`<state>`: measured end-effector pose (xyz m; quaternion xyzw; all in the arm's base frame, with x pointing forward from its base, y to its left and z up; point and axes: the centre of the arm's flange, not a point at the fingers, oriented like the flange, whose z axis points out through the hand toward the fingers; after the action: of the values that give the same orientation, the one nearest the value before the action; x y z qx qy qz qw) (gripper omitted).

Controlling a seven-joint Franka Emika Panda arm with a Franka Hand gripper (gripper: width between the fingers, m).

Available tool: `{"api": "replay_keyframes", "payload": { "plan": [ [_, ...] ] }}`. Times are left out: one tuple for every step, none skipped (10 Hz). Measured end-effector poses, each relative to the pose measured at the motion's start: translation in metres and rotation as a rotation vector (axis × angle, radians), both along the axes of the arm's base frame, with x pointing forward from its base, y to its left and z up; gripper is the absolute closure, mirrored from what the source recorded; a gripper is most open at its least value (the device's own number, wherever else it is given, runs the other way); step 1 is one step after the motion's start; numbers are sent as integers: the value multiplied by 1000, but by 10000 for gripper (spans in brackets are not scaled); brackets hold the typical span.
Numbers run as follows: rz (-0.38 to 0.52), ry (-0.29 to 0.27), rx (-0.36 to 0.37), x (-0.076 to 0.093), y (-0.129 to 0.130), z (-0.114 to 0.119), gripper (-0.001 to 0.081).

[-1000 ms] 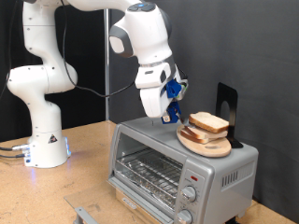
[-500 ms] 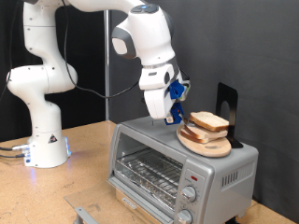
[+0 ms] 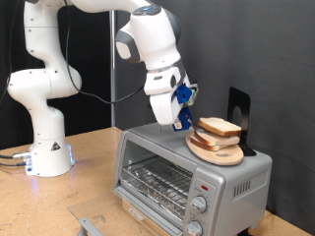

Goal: Make a piece of toast with the oven

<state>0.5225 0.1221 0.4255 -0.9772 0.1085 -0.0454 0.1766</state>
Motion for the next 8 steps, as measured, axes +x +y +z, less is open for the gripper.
{"api": "replay_keyframes", "payload": {
  "plan": [
    [-1,3,0,-2,0,-1,411],
    [-1,5,0,-5,-1,-2,411],
    [-2,7,3,-9,-2,-2,411],
    [1,7,10,-12,-2,-3,411],
    [1,7,20,-15,-3,-4,411],
    [-1,8,32,-19,-4,-4,411],
    [-4,4,47,-22,-5,-5,411],
    [-12,-5,56,-24,-6,-6,411]
  ]
}}
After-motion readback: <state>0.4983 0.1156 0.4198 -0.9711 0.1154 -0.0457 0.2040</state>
